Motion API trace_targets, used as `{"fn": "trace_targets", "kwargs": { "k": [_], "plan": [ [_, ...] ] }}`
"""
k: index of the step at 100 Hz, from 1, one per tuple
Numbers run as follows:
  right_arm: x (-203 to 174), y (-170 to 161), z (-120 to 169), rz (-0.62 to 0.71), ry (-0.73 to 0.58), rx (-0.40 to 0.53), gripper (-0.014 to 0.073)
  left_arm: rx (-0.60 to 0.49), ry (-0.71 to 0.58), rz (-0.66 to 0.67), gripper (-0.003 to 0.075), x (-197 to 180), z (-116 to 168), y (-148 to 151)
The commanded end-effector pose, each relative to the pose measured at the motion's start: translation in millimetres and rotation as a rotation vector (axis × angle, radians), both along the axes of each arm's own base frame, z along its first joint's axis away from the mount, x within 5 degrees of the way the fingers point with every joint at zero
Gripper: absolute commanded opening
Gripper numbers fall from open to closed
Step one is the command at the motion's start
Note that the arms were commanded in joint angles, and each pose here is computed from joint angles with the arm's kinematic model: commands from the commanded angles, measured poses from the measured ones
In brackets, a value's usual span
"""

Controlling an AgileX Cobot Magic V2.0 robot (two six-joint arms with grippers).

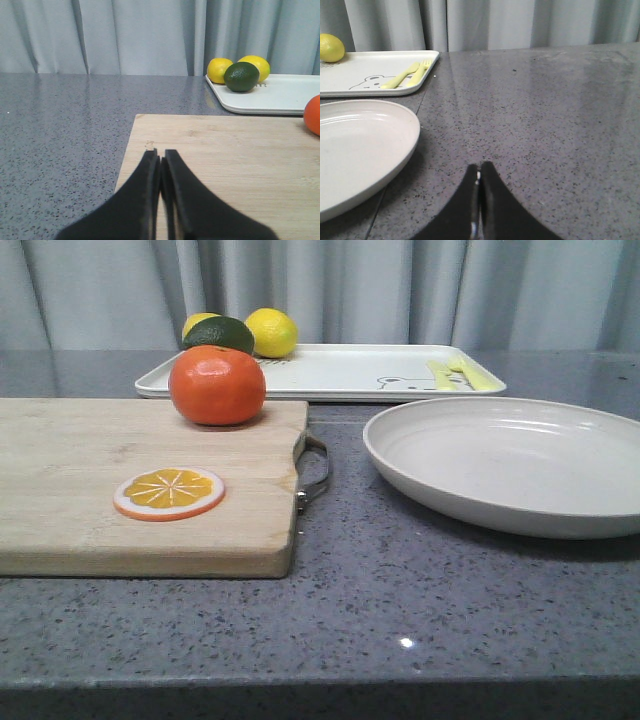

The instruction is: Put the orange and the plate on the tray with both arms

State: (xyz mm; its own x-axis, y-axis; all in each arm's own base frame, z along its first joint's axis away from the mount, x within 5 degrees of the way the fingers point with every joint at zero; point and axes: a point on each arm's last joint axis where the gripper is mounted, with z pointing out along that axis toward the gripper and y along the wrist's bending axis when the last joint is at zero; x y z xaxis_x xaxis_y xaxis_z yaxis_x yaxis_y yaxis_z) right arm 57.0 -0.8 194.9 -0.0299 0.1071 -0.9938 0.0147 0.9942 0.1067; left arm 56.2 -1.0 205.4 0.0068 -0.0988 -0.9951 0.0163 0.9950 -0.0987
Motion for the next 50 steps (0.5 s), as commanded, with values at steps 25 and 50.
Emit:
{"fn": "trace_targets", "kwargs": {
  "k": [25,50],
  "plan": [
    [-5,0,37,-0.003,-0.158,-0.015,-0.0066,-0.012,-0.153,0.007,-0.002,-5,33,1],
    [1,0,67,-0.004,-0.137,-0.015,-0.0066,-0.012,-0.138,0.008,-0.002,7,70,1]
  ]
}}
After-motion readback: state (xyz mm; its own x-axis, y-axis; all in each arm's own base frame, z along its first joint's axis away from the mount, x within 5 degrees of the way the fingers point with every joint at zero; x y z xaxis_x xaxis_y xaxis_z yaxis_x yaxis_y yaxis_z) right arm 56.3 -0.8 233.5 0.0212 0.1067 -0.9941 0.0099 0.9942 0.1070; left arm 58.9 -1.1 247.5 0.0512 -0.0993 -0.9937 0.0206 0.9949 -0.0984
